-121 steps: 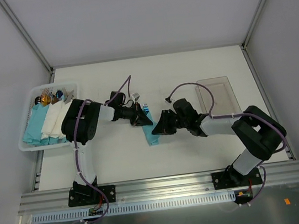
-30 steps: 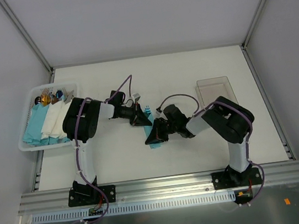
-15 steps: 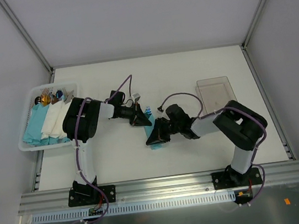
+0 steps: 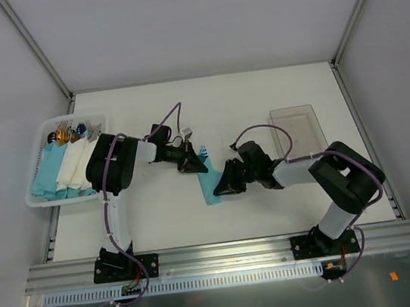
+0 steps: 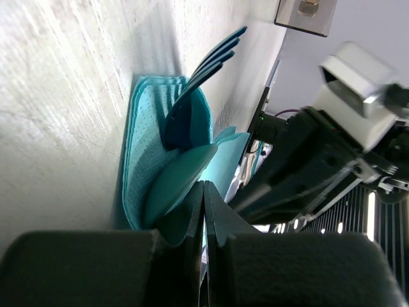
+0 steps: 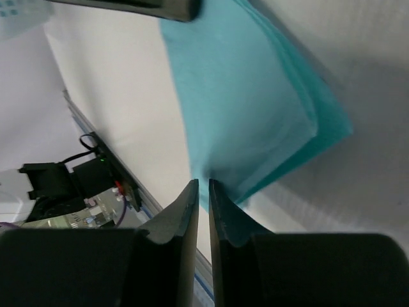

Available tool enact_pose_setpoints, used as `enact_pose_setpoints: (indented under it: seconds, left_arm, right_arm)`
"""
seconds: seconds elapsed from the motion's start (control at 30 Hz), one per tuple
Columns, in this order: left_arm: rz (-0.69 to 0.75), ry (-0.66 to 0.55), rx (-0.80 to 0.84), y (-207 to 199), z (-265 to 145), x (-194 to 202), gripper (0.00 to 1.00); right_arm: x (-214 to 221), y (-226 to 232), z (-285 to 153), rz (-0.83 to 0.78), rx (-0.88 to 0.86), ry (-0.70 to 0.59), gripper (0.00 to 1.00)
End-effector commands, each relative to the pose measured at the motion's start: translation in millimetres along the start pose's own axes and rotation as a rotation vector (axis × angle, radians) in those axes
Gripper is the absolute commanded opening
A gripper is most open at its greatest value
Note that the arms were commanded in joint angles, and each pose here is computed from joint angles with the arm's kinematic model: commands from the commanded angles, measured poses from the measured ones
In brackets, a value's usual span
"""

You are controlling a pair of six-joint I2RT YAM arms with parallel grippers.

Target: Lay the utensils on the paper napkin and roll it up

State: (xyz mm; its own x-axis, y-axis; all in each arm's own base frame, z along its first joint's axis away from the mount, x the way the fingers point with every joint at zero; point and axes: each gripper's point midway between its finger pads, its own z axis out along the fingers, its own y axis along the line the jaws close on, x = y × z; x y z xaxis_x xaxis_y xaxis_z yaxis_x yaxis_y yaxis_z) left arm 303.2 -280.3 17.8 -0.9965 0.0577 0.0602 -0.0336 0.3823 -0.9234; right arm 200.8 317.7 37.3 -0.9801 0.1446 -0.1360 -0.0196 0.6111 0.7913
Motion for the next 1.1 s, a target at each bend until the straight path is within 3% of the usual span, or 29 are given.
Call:
enact_pose_setpoints:
  seconds: [0.0, 0.27, 0.43, 0.5, 0.73, 1.07]
  left_arm:
    - [-0.082, -0.055, -0.149, 48, 3, -6, 0.00]
    - [0.020, -0.060, -0.064, 8, -3, -9, 0.00]
    - [0.155, -0.104, 0.002, -42, -27, -5, 0.28]
    - [0.190, -0.117, 0.009, -50, -36, 6, 0.34]
    - [0.125, -0.180, -0.019, -27, -63, 13, 0.43]
    - [0.067, -0.199, -0.126, 21, -57, 5, 0.47]
  right_arm:
    - [8, -24, 3, -0.024, 0.077, 0.022, 0.15]
    - [13, -51, 9, -0.038, 0.185, 0.069, 0.14]
    - [16, -61, 12, -0.020, 0.216, 0.086, 0.14]
    - [18, -63, 13, -0.013, 0.222, 0.091, 0.14]
    - [20, -65, 16, 0.000, 0.230, 0.104, 0.14]
    - [23, -67, 19, 0.015, 0.229, 0.126, 0.14]
